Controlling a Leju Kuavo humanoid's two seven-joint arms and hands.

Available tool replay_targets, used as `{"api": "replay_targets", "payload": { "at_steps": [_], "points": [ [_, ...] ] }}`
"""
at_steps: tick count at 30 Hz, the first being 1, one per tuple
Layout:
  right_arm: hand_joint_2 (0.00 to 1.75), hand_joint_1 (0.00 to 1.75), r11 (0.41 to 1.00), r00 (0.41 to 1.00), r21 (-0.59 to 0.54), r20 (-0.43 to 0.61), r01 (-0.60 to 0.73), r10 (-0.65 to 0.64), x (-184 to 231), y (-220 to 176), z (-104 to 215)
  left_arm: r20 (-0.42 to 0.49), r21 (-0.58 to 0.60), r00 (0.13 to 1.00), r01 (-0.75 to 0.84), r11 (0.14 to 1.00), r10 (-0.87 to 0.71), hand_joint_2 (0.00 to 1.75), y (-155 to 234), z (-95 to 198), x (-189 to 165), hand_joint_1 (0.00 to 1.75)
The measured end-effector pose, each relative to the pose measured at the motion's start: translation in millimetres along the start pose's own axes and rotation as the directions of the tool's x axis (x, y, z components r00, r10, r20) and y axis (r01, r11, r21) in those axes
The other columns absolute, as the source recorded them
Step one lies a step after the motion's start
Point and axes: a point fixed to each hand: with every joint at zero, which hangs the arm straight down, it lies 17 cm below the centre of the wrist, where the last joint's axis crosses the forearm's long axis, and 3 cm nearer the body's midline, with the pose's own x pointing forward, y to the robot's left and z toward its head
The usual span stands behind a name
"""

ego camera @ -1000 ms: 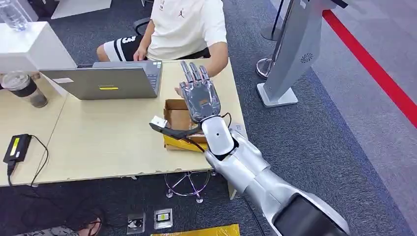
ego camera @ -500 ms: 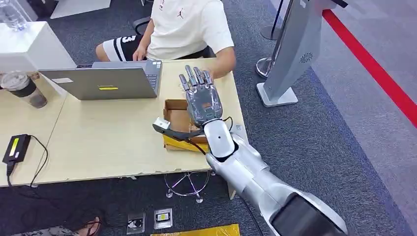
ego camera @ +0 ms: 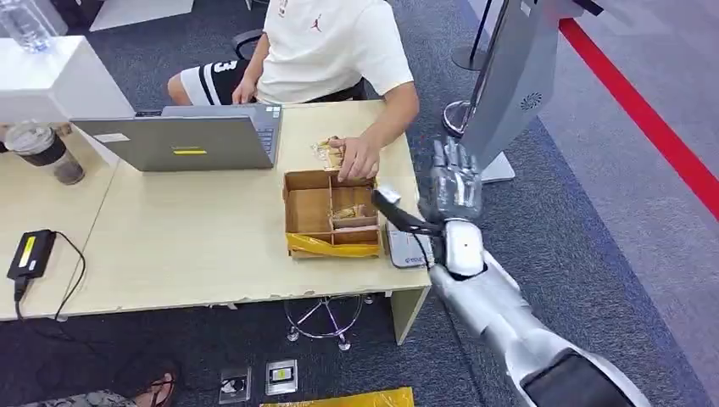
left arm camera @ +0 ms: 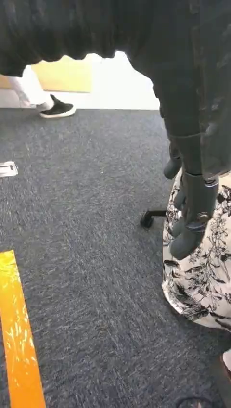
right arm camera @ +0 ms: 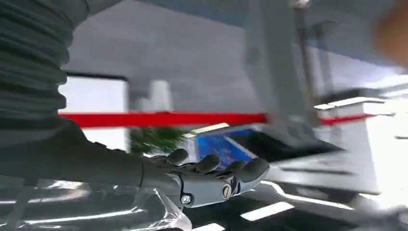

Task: Pass the card to the sensor for recognition and then transmit it.

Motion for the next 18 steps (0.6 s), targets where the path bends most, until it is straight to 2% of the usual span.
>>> {"api": "replay_targets", "payload": {
  "at_steps": [1, 5, 9, 12, 16, 18],
  "points": [
    [1.75, 0.0, 1.0, 0.998, 0.02, -0.068, 0.017, -0.016, -33.1, 10.3, 5.1, -0.015, 0.001, 1.0, -0.009, 1.0, 0.009, 1.75, 0.9, -0.8, -4.9, 0.0],
    [1.75, 0.0, 0.994, 0.97, 0.076, -0.237, 0.075, -0.055, -118.8, 49.2, 43.5, -0.079, 0.018, 0.995, -0.059, 0.998, 0.06, 1.75, 8.2, -2.4, -16.7, 0.0],
    [1.75, 0.0, 0.987, 0.923, 0.104, -0.377, 0.124, -0.076, -178.9, 71.2, 72.6, -0.124, 0.037, 0.988, -0.091, 0.995, 0.095, 1.75, 11.4, -2.2, -23.9, 0.0],
    [1.75, 0.0, 0.972, 0.882, 0.181, -0.469, 0.152, -0.051, -212.3, 96.6, 101.3, -0.14, 0.052, 0.983, -0.115, 0.992, 0.121, 1.75, 14.6, -2.2, -25.3, 0.0],
    [1.75, 0.0, 0.892, 0.828, 0.38, -0.56, 0.245, 0.012, -236.8, 153.2, 165.1, -0.145, 0.055, 0.98, -0.128, 0.99, 0.135, 1.75, 15.2, -2.3, -25.9, 0.0],
    [1.75, 0.0, 0.817, 0.815, 0.502, -0.575, 0.282, 0.072, -241.4, 183.9, 208.4, -0.145, 0.05, 0.98, -0.128, 0.991, 0.134, 1.75, 14.8, -2.3, -25.7, 0.0]
  ]
}}
